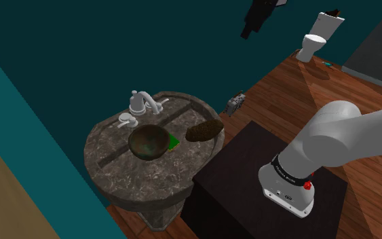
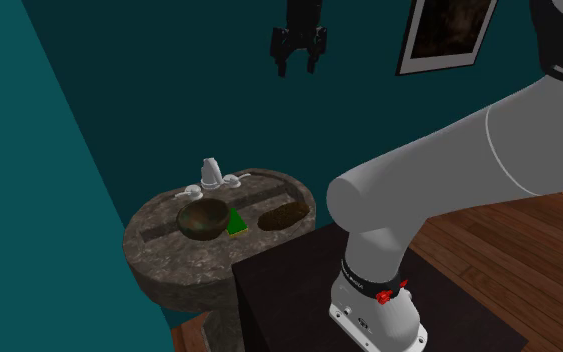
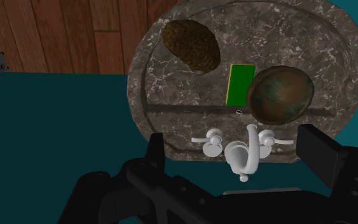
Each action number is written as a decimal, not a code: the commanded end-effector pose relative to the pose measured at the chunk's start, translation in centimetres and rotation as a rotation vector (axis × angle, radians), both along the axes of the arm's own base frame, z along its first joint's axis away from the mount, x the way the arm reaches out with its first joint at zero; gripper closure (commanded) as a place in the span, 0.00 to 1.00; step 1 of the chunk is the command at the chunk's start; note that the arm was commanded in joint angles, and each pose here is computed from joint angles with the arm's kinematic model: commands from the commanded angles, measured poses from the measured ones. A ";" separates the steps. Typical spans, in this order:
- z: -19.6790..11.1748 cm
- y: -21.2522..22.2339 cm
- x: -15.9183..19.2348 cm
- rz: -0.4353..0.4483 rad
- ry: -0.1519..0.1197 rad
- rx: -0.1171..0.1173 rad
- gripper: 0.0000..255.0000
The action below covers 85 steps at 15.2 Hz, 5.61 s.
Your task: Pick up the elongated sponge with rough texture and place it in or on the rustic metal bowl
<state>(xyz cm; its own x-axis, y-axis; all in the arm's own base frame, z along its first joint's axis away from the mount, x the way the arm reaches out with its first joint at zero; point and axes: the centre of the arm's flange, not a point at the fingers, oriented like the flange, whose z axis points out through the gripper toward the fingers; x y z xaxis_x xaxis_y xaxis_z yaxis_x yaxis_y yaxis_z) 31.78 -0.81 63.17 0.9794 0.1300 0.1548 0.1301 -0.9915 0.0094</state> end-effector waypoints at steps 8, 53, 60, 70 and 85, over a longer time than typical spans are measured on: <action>-8.2 -6.7 1.8 -0.060 0.056 0.165 0.00; -50.5 -15.3 1.4 -0.293 0.275 0.809 1.00; -50.5 -15.3 1.4 -0.293 0.275 0.809 1.00; -45.8 -15.3 1.4 -0.293 0.275 0.809 1.00; -37.9 -15.3 1.4 -0.293 0.275 0.809 1.00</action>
<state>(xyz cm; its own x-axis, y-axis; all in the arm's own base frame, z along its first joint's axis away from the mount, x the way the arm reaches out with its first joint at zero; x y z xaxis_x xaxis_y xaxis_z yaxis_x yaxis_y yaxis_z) 33.09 -15.86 24.81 0.9719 -0.1774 -0.1544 -0.2344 -0.6754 -0.6992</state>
